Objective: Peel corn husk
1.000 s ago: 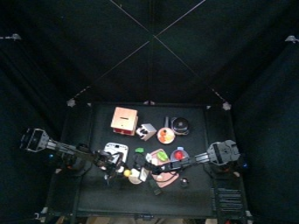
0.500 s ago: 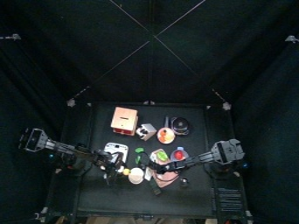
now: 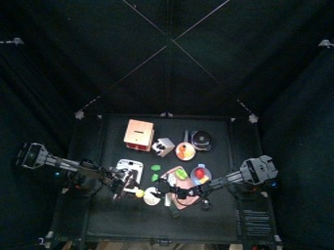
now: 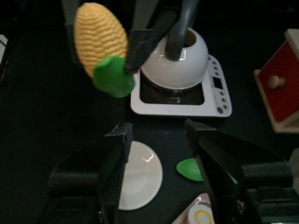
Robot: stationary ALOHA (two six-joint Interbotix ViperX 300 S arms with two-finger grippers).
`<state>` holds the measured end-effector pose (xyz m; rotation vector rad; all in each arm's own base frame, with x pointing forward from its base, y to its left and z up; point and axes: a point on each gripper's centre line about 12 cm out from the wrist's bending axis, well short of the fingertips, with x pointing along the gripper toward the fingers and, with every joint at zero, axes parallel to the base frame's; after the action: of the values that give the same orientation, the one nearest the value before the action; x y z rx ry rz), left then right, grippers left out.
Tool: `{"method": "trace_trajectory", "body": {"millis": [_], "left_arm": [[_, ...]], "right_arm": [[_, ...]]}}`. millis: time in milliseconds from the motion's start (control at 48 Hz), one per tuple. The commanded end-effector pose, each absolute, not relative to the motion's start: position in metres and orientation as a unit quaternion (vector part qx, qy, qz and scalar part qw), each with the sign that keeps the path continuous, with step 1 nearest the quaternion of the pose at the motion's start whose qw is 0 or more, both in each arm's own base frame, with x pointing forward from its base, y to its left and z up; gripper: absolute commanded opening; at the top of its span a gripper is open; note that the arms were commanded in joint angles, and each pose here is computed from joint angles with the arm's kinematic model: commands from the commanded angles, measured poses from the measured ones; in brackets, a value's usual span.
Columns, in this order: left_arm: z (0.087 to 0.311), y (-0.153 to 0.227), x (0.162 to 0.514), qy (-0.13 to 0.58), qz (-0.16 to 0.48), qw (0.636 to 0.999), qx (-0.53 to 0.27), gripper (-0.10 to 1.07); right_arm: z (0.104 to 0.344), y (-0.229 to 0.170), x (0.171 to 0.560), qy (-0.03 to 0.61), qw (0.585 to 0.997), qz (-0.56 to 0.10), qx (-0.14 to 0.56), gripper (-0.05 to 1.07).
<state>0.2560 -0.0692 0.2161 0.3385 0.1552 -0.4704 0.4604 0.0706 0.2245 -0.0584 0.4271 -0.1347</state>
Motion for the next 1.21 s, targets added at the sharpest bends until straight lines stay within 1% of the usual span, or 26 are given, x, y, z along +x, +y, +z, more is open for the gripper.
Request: {"method": "trace_trajectory", "body": {"millis": [0, 292, 521, 833, 1062, 1188], "left_arm": [[0.222, -0.069, 0.258, 0.064, -0.23, 0.957, 0.167, 0.61], [0.219, -0.07, 0.259, 0.064, -0.237, 0.951, 0.186, 0.61], [0.215, -0.07, 0.261, 0.071, -0.239, 0.95, 0.19, 0.61], [0.215, -0.07, 0.261, 0.07, -0.239, 0.95, 0.19, 0.61], [0.215, -0.07, 0.261, 0.071, -0.238, 0.95, 0.189, 0.61], [0.215, -0.07, 0.261, 0.071, -0.238, 0.95, 0.189, 0.61]], "right_arm": [[0.254, 0.075, 0.463, 0.178, 0.982, -0.059, -0.027, 0.87], [0.256, 0.088, 0.471, 0.175, 0.984, -0.017, -0.035, 0.88], [0.256, 0.091, 0.481, 0.17, 0.985, -0.012, -0.042, 0.88], [0.254, 0.092, 0.486, 0.172, 0.984, -0.006, -0.036, 0.88], [0.248, 0.092, 0.492, 0.177, 0.984, -0.008, -0.031, 0.85], [0.246, 0.093, 0.492, 0.18, 0.983, -0.005, -0.029, 0.8]]}}
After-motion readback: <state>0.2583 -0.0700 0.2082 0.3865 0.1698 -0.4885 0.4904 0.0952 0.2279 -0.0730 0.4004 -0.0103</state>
